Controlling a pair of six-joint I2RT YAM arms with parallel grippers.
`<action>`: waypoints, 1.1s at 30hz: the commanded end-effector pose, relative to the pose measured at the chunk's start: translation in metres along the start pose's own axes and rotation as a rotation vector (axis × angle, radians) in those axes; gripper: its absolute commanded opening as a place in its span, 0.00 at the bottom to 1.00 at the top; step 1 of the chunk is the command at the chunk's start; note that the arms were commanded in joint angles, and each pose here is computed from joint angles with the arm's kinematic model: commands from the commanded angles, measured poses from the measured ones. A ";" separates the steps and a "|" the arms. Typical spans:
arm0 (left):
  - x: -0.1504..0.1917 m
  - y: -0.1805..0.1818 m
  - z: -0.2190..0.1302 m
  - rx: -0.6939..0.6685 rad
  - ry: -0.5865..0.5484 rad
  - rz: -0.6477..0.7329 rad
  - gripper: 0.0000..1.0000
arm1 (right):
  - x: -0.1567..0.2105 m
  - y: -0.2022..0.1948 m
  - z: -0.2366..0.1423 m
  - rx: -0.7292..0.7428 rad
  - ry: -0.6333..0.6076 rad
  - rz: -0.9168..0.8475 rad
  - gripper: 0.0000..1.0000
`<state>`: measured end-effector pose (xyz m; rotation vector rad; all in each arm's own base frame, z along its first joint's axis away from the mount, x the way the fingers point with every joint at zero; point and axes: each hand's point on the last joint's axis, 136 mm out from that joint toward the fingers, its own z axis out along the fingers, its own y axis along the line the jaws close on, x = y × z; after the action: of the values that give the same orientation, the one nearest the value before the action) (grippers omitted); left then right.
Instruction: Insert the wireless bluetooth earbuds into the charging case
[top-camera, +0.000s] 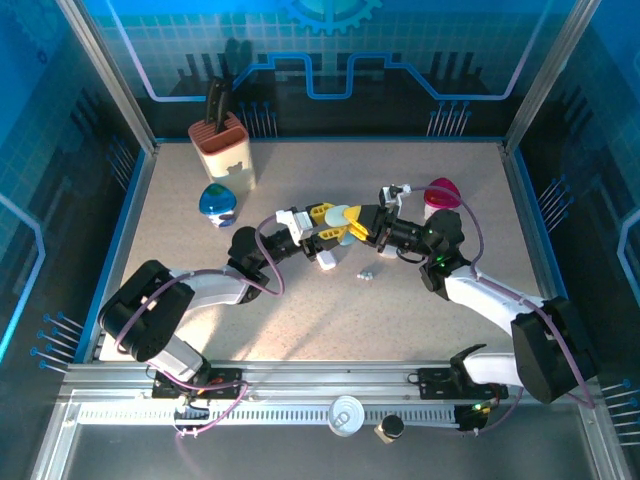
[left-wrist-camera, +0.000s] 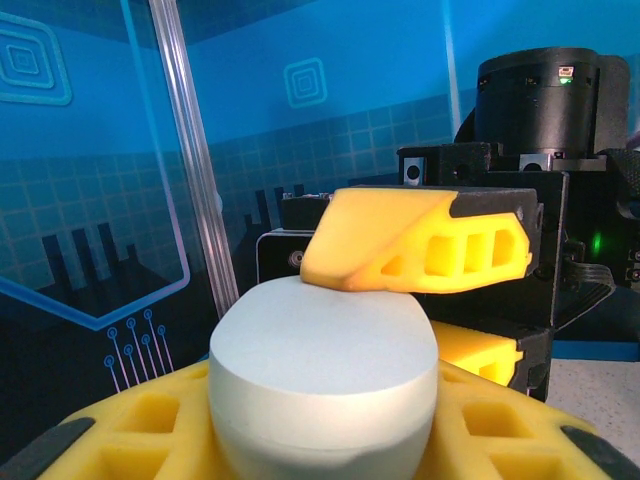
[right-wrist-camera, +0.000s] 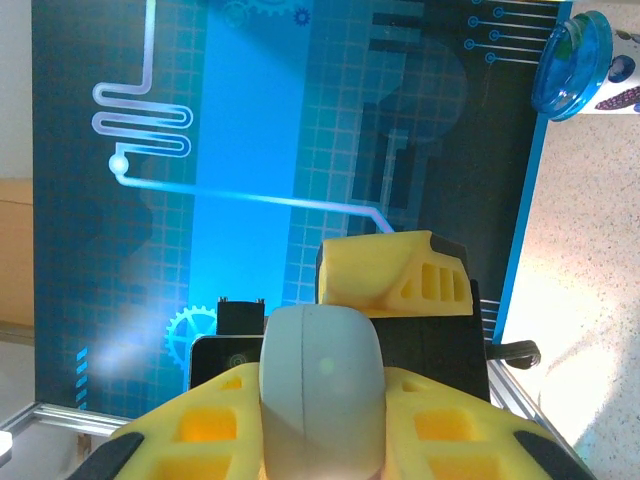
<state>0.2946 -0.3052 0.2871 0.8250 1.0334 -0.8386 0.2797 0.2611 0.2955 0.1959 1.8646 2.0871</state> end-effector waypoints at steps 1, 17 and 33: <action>-0.008 -0.007 0.008 0.052 -0.029 0.032 0.19 | 0.004 0.006 0.003 -0.023 0.022 -0.024 0.18; 0.013 -0.040 -0.017 0.222 0.207 -0.222 0.19 | 0.003 0.002 -0.048 0.273 0.077 -0.813 0.79; -0.006 -0.063 -0.025 0.339 0.241 -0.381 0.18 | 0.052 0.001 -0.026 0.549 0.351 -1.438 0.85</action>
<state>0.2337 -0.3112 0.2528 1.0370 1.3515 -1.2501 0.2110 0.2613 0.2957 -1.0470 1.7330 0.8230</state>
